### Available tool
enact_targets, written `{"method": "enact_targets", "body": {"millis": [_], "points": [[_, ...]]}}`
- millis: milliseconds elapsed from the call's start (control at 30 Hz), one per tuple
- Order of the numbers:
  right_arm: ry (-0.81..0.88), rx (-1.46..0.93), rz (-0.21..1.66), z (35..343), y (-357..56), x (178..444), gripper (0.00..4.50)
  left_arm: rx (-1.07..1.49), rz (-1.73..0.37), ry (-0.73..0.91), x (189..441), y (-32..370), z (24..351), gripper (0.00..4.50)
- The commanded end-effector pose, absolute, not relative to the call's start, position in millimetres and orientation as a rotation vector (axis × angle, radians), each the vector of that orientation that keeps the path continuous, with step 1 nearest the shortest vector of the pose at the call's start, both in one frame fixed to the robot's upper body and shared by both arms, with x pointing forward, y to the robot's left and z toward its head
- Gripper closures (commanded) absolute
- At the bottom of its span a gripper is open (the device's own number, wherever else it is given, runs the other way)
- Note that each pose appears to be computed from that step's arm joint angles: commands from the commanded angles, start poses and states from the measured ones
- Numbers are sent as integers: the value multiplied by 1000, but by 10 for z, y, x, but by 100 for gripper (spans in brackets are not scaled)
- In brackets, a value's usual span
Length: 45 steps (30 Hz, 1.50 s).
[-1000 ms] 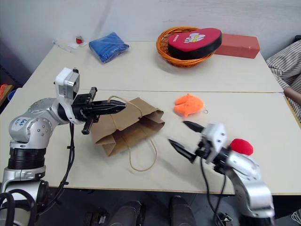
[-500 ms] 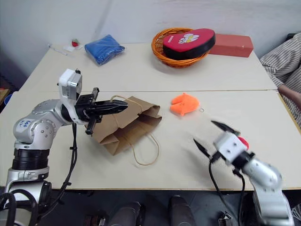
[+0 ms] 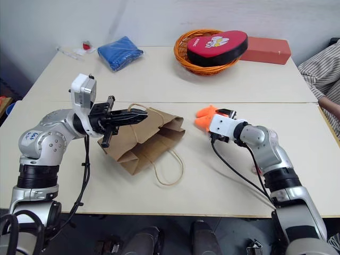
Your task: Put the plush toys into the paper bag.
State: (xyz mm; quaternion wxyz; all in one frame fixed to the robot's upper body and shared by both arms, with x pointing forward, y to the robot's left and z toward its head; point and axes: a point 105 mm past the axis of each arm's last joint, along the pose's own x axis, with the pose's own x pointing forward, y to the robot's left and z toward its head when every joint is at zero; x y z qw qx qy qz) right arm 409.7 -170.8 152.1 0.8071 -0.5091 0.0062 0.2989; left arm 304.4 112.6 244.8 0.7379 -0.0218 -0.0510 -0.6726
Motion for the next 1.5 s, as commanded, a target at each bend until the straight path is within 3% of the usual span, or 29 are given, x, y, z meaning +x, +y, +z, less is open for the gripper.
{"method": "enact_targets", "body": {"millis": [33,233,333,400,500,600,767,1300,1467,1500], "points": [[-10,-1096,674,1587,-1670,4102,191,-1,-1476,-160,3003,1141,2572,450],[-178,-1083,791,1833,-1602,3867,387,0,-1486,-167,3006,1128,2609,450],[-290,-1063,945,1916,-1513,3545,443,1,-1502,-163,2999,1119,2616,450],[-305,-1065,972,1931,-1511,3461,443,1,-1506,-162,2998,1119,2619,450],[-321,-991,1158,1884,-1238,3112,443,-26,-1521,-146,2995,1105,2629,450],[-336,-926,1216,1875,-951,3011,443,-96,-1557,-162,2949,1064,2709,450],[-342,-935,1243,1766,-564,3118,443,-89,-1606,-132,2883,1002,2669,450],[-246,-1006,1336,1566,102,3390,443,-91,-1656,-140,2840,926,2605,450],[-225,-926,1323,1501,260,3399,443,-92,-1644,-152,2855,920,2589,450],[-240,-936,1321,1482,253,3390,408,-94,-1642,-153,2854,920,2580,450]]}}
